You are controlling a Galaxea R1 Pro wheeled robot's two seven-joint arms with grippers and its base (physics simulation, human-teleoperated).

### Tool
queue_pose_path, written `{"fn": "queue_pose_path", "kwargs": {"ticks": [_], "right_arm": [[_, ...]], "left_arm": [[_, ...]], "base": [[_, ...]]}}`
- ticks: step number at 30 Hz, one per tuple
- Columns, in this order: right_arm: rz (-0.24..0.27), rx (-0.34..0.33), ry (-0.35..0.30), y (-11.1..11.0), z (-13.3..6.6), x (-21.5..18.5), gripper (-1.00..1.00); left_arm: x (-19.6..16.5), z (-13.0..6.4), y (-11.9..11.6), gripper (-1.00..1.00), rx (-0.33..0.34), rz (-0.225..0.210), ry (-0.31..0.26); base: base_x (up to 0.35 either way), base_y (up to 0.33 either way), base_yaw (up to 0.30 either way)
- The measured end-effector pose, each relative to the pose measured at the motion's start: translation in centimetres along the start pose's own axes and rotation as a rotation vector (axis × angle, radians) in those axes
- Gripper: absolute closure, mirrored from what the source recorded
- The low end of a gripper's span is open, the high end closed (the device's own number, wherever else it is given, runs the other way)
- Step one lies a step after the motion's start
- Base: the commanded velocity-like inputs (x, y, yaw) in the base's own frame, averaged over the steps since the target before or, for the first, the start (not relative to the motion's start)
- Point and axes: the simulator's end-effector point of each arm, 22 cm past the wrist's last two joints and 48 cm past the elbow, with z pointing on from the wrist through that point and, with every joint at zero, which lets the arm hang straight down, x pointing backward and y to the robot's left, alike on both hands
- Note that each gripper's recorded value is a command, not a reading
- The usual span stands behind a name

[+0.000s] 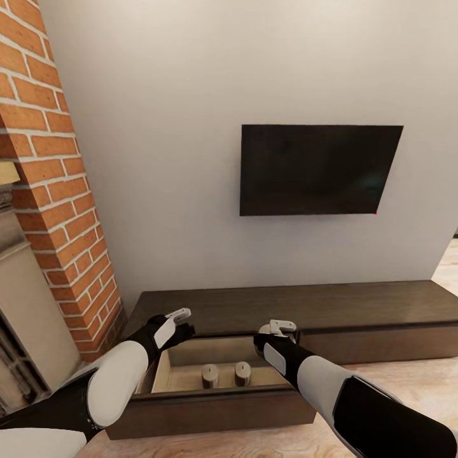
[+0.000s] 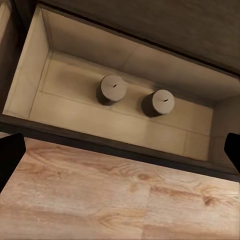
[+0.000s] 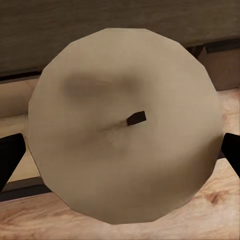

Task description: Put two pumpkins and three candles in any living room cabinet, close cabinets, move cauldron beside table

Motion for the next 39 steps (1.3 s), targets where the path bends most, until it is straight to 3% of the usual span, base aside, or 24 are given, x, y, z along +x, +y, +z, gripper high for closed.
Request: {"fn": "queue_pose_path", "kwargs": {"ticks": [5, 12, 39], "right_arm": [[-0.003, 0.002, 0.02, -0.1, 0.6, 1.0, 1.0], [-0.028, 0.003, 0.104, -0.2, 1.3, 3.6, 1.0], [-0.034, 0.004, 0.114, -0.3, 4.4, 7.1, 1.0]], "left_arm": [[0.5, 0.7, 0.1, -1.0, 0.001, 0.001, 0.002], [1.2, 1.6, 0.0, -1.0, 0.005, 0.003, 0.005], [3.9, 5.2, 0.4, -1.0, 0.016, 0.008, 0.008]], "base": [[0.0, 0.0, 0.0], [0.0, 0.0, 0.0], [0.0, 0.0, 0.0]]}}
